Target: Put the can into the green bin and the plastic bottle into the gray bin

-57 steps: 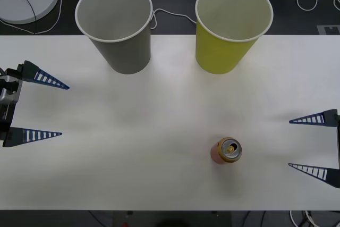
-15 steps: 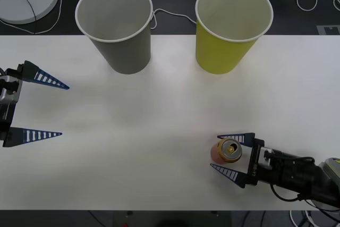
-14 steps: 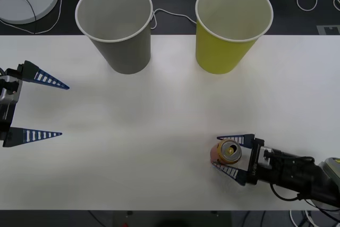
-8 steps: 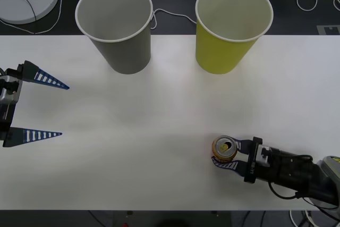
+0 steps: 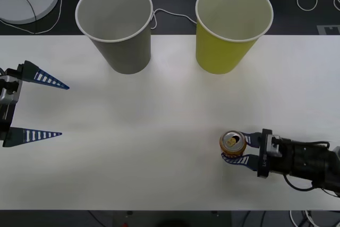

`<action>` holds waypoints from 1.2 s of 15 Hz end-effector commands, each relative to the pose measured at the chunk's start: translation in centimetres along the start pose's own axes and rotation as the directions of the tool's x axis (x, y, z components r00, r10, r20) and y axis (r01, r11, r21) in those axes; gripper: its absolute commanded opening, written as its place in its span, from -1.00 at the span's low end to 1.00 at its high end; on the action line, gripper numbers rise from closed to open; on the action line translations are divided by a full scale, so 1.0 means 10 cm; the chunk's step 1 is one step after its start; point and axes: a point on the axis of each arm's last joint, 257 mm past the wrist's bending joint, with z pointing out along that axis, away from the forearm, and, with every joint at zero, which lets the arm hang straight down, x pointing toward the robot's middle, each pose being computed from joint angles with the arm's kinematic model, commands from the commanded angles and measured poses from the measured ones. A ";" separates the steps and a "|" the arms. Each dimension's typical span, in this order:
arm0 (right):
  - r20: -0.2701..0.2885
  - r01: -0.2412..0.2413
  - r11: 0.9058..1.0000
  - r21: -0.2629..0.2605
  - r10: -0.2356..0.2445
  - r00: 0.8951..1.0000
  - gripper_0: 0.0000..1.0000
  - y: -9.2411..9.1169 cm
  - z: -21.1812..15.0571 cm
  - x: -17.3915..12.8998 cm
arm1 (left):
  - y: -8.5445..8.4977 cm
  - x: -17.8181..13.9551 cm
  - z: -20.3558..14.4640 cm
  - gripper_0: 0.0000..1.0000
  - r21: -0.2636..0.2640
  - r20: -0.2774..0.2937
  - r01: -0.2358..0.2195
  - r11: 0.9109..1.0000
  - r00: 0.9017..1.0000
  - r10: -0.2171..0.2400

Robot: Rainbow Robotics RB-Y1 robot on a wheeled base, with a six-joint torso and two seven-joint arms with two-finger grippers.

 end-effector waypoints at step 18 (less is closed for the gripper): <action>-0.337 -0.330 0.916 0.229 0.393 0.855 -1.00 -0.69 -1.10 -1.25 | 0.00 0.00 0.00 1.00 0.000 0.000 0.000 1.000 1.000 0.000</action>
